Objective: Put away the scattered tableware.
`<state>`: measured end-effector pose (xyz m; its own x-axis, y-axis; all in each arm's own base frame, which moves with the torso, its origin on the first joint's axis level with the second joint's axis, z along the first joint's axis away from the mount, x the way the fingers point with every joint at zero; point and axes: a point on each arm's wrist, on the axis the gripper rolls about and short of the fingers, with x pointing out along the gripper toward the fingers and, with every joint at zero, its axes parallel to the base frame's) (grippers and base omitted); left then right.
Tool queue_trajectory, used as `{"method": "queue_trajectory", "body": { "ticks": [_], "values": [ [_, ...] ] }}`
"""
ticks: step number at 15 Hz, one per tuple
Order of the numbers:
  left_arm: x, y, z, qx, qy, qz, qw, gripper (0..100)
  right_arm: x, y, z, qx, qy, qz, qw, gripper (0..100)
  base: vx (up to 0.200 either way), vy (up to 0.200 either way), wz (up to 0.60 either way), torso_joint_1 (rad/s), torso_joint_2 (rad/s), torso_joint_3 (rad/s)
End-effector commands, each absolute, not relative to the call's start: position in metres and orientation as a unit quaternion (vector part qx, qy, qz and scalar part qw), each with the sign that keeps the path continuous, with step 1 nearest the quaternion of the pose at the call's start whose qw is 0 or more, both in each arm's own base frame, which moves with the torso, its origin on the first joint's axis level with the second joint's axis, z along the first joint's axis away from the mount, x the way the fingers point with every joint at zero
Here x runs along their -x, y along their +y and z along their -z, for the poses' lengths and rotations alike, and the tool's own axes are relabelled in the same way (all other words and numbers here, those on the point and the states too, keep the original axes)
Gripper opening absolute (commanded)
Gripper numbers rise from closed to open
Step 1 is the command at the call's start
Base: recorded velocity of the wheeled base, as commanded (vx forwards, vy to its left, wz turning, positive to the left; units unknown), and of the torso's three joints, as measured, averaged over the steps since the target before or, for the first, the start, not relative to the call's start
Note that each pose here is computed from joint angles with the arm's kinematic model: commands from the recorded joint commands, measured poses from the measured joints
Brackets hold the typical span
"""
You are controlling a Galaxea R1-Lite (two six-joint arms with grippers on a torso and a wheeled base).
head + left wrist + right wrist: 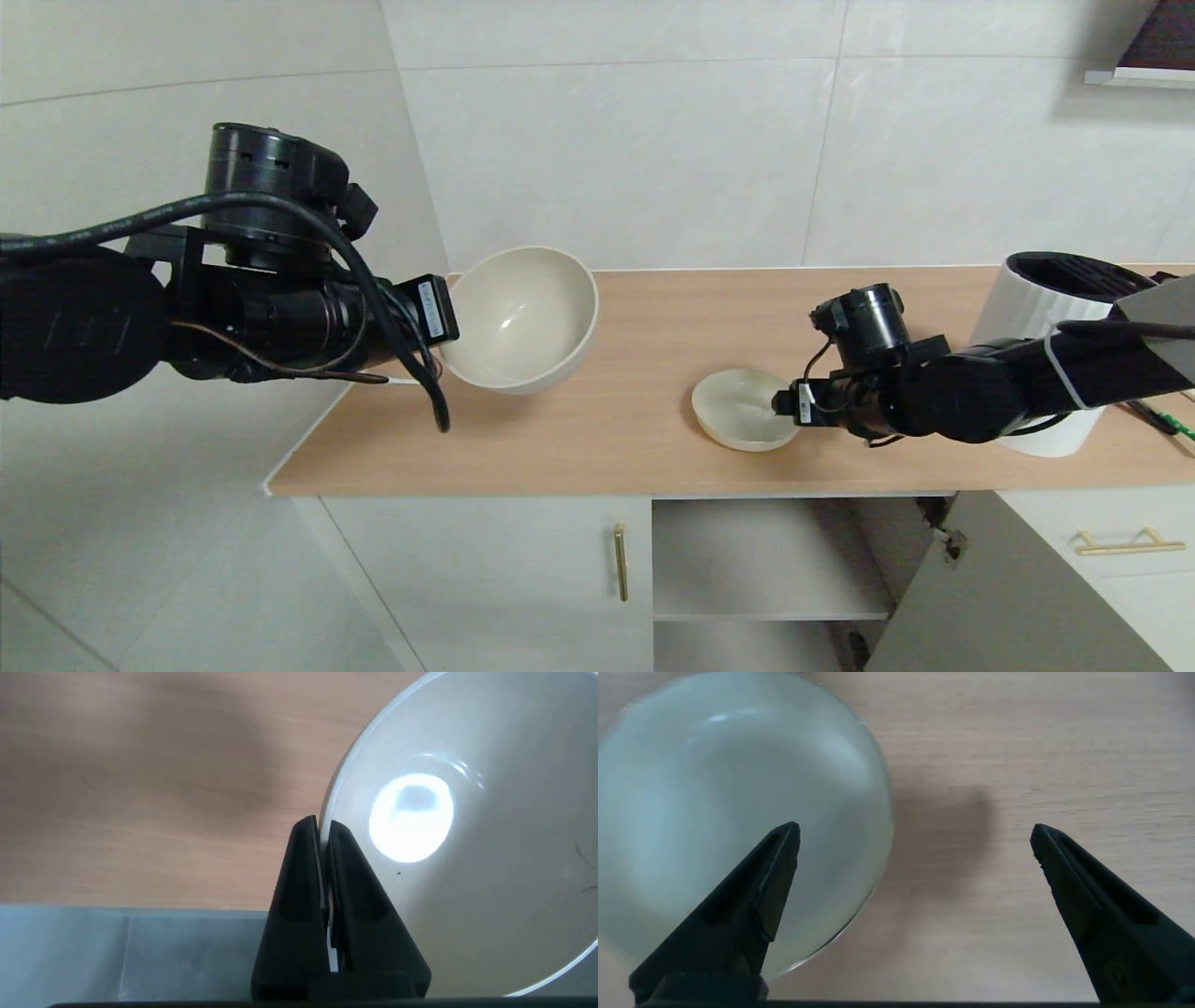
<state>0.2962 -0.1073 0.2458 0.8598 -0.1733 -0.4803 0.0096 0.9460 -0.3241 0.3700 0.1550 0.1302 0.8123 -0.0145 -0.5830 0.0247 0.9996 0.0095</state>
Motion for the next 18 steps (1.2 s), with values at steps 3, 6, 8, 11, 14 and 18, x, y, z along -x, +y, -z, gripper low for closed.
{"method": "queue_trajectory", "body": {
  "ticks": [3,6,8,11,14,18],
  "values": [
    [-0.295,-0.107,-0.248,0.158,0.257,0.048,0.952,0,-0.375,0.157,-0.118,-0.007,0.317,0.013,0.948,100,0.0,0.0,0.0,0.0,0.0,0.0],
    [-0.295,-0.107,-0.248,0.158,0.258,0.049,0.952,0,-0.379,0.158,-0.115,-0.017,0.317,0.016,0.948,100,0.0,0.0,0.0,0.0,0.0,0.0],
    [-0.294,-0.107,-0.248,0.158,0.257,0.049,0.952,0,-0.38,0.159,-0.113,-0.021,0.317,0.017,0.948,0,0.0,0.0,0.0,0.0,0.0,0.0],
    [-0.291,-0.106,-0.252,0.161,0.251,0.051,0.953,0,-0.38,0.159,-0.117,-0.035,0.312,0.017,0.949,0,0.0,0.0,0.0,0.0,0.0,0.0],
    [-0.291,-0.106,-0.251,0.161,0.252,0.05,0.953,0,-0.38,0.159,-0.119,-0.046,0.311,0.019,0.949,0,0.0,0.0,0.0,0.0,0.0,0.0],
    [-0.29,-0.105,-0.252,0.16,0.251,0.052,0.953,0,-0.378,0.158,-0.124,-0.049,0.306,0.015,0.95,0,0.0,0.0,0.0,0.0,0.0,0.0]
  ]
}}
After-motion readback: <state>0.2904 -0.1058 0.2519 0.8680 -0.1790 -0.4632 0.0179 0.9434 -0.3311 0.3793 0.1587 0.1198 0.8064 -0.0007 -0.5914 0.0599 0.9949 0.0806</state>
